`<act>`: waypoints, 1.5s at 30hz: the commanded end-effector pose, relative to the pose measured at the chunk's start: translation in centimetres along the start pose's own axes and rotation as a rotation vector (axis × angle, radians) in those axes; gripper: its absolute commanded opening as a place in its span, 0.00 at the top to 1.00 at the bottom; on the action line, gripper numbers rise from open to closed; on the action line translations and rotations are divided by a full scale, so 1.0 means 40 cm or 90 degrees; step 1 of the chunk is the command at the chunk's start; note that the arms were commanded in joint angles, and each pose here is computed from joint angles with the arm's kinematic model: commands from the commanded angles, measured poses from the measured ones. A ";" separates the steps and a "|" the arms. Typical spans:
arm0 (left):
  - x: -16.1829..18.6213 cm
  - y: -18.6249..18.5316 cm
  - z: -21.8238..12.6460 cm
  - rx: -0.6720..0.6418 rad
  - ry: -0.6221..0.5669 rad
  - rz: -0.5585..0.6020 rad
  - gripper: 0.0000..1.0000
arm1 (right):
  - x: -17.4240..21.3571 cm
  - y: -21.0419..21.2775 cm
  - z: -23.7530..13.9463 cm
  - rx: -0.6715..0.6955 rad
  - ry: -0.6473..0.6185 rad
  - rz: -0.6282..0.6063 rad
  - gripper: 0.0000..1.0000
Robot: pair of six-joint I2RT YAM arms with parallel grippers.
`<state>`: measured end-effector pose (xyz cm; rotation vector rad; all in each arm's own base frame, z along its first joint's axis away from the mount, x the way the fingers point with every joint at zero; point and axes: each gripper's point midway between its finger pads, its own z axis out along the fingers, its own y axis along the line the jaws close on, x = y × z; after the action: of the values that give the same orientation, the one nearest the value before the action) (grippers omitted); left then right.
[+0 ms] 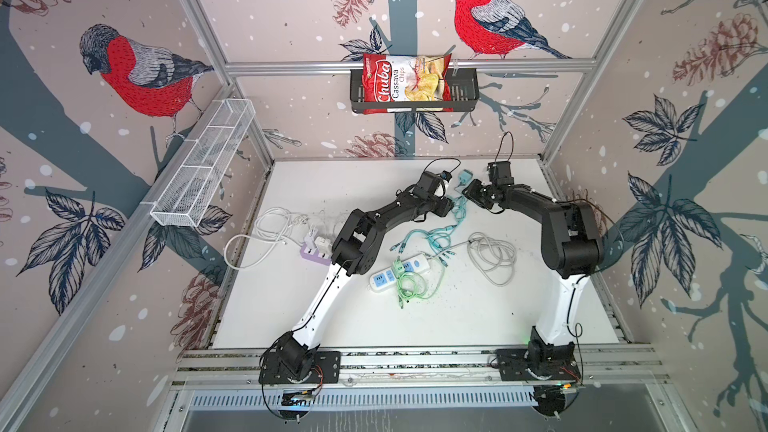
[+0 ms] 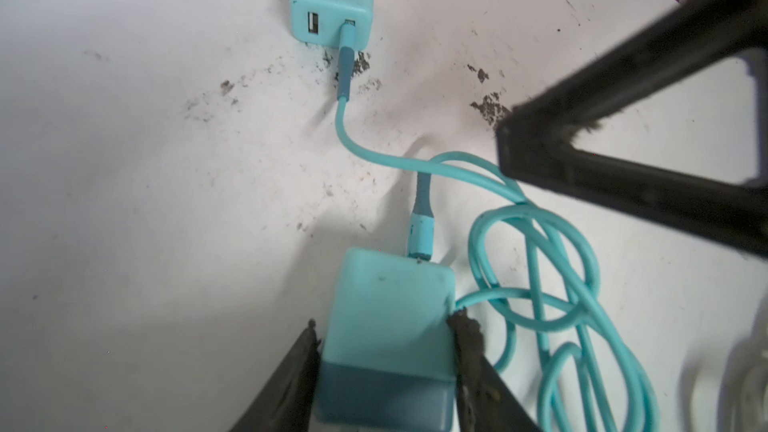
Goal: Insert the plug
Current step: 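Close the left gripper on the teal charger, then lift the teal charger with the left gripper while the right gripper reaches toward it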
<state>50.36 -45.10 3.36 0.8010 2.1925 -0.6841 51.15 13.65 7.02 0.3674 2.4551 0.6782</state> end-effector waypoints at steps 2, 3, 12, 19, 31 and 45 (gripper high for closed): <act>0.073 0.013 0.016 -0.013 0.069 -0.023 0.62 | -0.019 0.028 -0.023 -0.029 -0.023 0.000 0.58; 0.073 0.012 0.014 -0.014 0.069 -0.022 0.64 | -0.019 0.026 -0.027 -0.028 -0.023 0.000 0.58; 0.051 0.017 -0.048 -0.054 0.075 0.004 0.78 | -0.031 0.055 -0.089 -0.045 -0.044 -0.012 0.57; 0.075 0.087 -0.206 -0.207 0.133 -0.007 0.83 | -0.033 0.083 -0.130 -0.065 -0.053 -0.028 0.56; -0.016 0.097 -0.546 -0.353 -0.041 -0.033 0.86 | -0.006 0.153 -0.233 -0.102 -0.068 -0.091 0.55; -0.212 -0.063 -0.797 -0.263 -0.318 0.054 0.85 | 0.043 0.320 -0.423 -0.262 -0.078 -0.239 0.54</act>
<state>40.11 -27.98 24.87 0.4741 1.9273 -0.2532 42.32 17.45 23.37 -0.1045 2.1764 0.8686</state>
